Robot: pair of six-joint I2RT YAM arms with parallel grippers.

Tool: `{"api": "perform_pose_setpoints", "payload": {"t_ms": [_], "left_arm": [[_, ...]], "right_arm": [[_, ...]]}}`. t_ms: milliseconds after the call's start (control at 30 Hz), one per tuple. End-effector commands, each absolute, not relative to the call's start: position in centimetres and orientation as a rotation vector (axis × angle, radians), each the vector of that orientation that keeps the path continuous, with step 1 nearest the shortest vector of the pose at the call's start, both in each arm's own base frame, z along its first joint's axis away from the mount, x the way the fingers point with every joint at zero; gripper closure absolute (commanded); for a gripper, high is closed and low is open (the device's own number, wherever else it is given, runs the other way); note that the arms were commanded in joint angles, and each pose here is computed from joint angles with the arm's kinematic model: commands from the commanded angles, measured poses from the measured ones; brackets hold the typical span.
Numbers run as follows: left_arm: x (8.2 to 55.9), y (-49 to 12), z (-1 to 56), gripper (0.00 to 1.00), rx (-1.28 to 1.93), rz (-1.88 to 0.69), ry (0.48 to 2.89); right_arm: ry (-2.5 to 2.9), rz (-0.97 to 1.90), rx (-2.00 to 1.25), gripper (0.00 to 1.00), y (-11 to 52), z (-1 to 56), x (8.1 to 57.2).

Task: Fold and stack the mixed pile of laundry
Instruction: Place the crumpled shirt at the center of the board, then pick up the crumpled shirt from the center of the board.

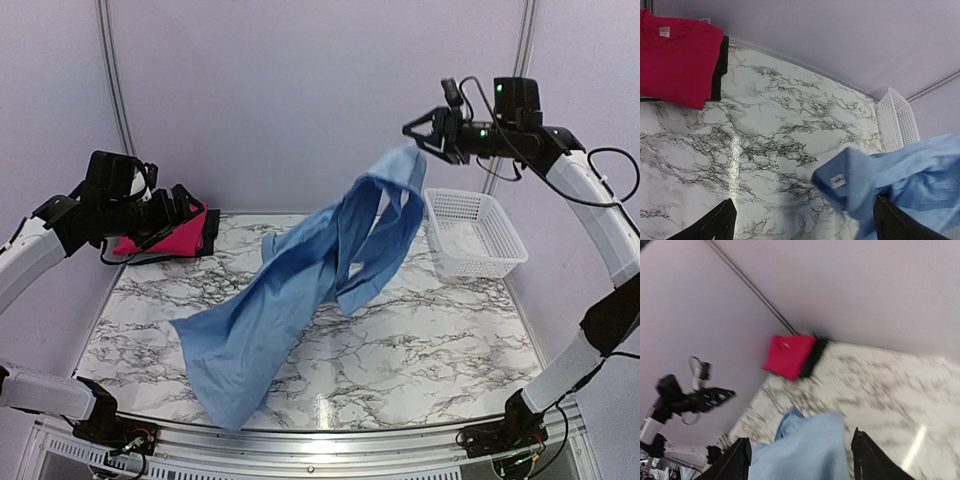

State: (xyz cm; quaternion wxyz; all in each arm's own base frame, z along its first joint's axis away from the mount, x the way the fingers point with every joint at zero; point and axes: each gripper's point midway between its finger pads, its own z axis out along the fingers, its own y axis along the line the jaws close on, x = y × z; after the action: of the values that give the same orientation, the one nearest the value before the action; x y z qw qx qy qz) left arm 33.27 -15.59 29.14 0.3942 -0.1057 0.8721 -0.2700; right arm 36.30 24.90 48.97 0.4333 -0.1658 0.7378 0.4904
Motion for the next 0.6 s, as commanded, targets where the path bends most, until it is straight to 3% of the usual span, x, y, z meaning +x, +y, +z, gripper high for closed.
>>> {"api": "perform_pose_setpoints", "payload": {"t_ms": [0, 133, 567], "left_arm": [[31.0, -14.4, 27.6, 0.01, -0.182, -0.614, 2.265], [28.6, -15.7, 24.4, 0.01, -0.096, -0.691, 2.352], [20.0, -21.7, 12.6, 0.01, 0.329, -0.670, 2.705]], "right_arm": [[2.257, 0.593, -0.209, 0.33, 15.7, 34.6, 36.1], [2.383, 0.623, -0.359, 0.32, 18.1, 28.7, 32.5], [2.532, 0.774, -0.853, 0.33, 26.7, 19.8, 26.3]]}}
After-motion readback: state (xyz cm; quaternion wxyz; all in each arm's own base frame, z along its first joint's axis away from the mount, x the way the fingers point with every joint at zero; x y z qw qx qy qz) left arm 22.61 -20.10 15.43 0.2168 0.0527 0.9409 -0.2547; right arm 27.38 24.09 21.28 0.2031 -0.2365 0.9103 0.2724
